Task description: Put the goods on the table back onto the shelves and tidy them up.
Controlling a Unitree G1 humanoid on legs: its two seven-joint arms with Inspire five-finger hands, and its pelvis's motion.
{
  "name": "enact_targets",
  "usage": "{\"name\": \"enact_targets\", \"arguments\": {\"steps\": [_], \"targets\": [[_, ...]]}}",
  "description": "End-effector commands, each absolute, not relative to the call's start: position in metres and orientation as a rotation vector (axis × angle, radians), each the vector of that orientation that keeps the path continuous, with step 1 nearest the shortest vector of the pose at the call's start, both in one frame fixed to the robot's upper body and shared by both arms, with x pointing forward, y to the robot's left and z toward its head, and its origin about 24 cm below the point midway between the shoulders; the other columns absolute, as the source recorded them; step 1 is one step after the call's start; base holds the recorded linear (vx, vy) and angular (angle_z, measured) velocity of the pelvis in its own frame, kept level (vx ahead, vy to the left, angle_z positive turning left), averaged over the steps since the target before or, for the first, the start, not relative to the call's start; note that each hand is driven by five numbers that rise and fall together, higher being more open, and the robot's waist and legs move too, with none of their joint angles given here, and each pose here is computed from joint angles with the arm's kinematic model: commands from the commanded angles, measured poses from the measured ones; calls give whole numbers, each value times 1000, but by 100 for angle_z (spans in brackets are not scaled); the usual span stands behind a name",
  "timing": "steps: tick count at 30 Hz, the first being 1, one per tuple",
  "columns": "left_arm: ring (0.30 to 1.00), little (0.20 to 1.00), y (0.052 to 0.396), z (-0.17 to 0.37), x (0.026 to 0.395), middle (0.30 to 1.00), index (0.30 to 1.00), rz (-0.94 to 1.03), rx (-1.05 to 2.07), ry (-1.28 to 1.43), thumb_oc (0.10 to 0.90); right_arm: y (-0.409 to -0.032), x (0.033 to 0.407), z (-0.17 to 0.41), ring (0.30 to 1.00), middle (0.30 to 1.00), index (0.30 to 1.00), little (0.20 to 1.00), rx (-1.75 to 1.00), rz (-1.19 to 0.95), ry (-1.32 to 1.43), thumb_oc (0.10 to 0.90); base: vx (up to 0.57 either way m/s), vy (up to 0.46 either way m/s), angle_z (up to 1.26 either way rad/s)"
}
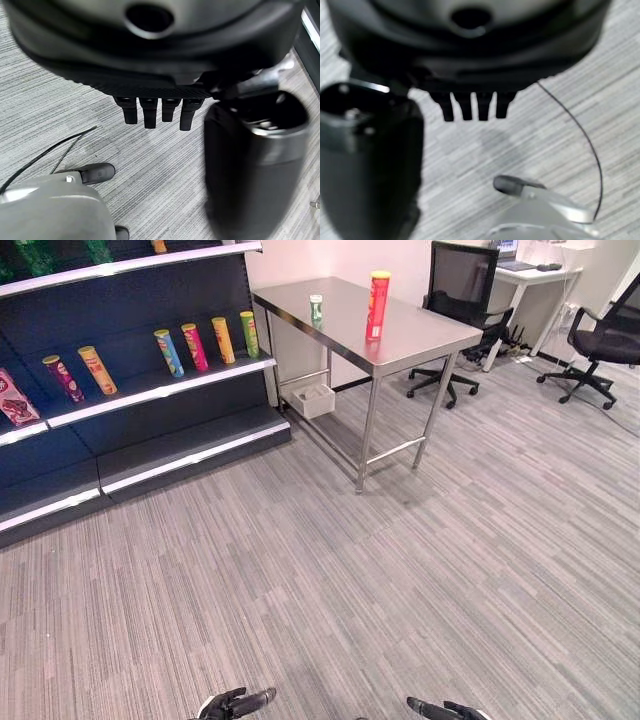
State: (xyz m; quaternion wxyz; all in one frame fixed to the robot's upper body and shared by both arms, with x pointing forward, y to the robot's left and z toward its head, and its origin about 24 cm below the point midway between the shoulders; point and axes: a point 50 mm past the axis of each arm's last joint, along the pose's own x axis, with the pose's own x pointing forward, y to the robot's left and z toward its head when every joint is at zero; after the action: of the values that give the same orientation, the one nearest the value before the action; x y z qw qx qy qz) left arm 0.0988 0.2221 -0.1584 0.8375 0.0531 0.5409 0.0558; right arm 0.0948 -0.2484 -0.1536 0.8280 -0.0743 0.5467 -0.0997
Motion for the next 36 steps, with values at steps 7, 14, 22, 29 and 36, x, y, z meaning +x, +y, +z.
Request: {"name": "enact_targets", "arguments": {"steps": [7, 14, 22, 29, 36], "targets": [[900, 900, 232, -149, 122, 900, 900, 142, 115, 1041, 800, -264, 120, -140, 900, 900, 900, 900, -204, -222, 1055, 800, 0, 0, 0], [900, 900, 233, -149, 121, 900, 900, 139, 116, 1049, 800, -264, 120, -140, 900, 900, 900, 900, -209, -207, 1058, 800, 0, 0, 0], [900, 900, 236, -145, 130, 900, 900, 162, 103, 1014, 800, -263, 126, -138, 900, 900, 900, 900, -201, -201, 1039, 800, 17, -57, 1], [900, 900, 230, -135, 153, 900, 900, 204, 39, 919, 800, -270, 148, -124, 900, 900, 900, 900, -194, -236, 931, 800, -41, -166, 29], [900, 900, 225, -142, 140, 900, 900, 164, 60, 964, 800, -269, 152, -123, 900, 900, 900, 900, -211, -223, 923, 800, 372, 67, 2]]}}
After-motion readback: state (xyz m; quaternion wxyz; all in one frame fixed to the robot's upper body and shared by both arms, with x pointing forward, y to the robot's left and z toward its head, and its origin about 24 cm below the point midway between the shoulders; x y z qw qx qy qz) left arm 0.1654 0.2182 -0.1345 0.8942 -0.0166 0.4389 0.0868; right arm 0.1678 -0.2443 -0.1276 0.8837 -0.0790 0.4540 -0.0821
